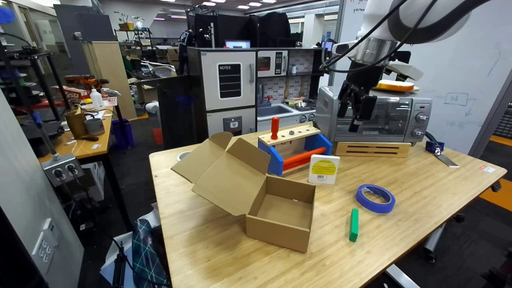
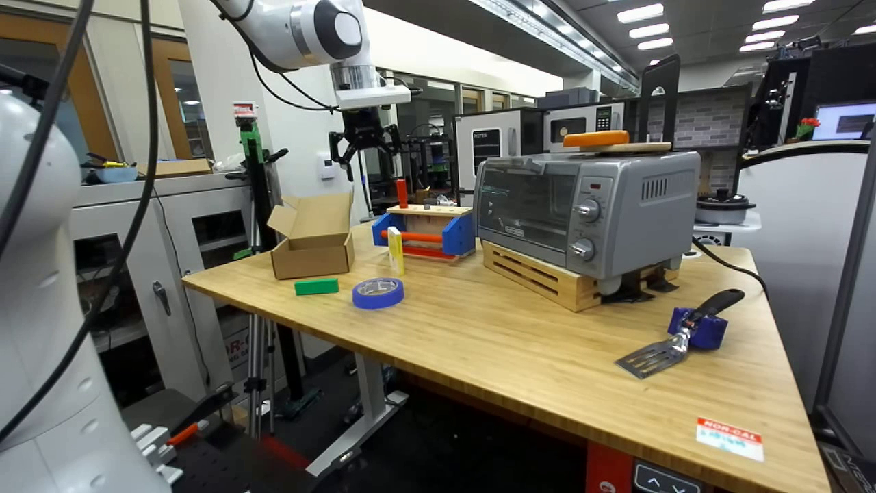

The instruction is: Place the book, blue masking tape, and green block in the box

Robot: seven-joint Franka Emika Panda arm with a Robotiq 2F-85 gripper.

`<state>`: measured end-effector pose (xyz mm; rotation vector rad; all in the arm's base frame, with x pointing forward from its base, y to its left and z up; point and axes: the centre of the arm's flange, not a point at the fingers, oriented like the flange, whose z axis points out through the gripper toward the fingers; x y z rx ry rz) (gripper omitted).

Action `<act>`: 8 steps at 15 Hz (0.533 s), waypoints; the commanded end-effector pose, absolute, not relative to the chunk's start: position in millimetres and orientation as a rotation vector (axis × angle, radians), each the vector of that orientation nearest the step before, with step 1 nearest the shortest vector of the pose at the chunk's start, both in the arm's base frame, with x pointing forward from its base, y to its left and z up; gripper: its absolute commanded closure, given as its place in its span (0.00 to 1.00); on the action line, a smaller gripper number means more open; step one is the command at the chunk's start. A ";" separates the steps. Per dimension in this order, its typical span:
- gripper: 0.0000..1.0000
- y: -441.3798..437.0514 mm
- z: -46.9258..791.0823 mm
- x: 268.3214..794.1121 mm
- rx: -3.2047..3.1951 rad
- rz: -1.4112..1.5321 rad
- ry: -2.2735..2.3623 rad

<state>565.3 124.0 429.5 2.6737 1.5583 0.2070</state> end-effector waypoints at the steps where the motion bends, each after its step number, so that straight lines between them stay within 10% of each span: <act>1: 0.00 126.7 422.0 593.4 2.645 0.150 1.603; 8: 0.00 124.5 396.9 609.2 2.692 0.092 1.589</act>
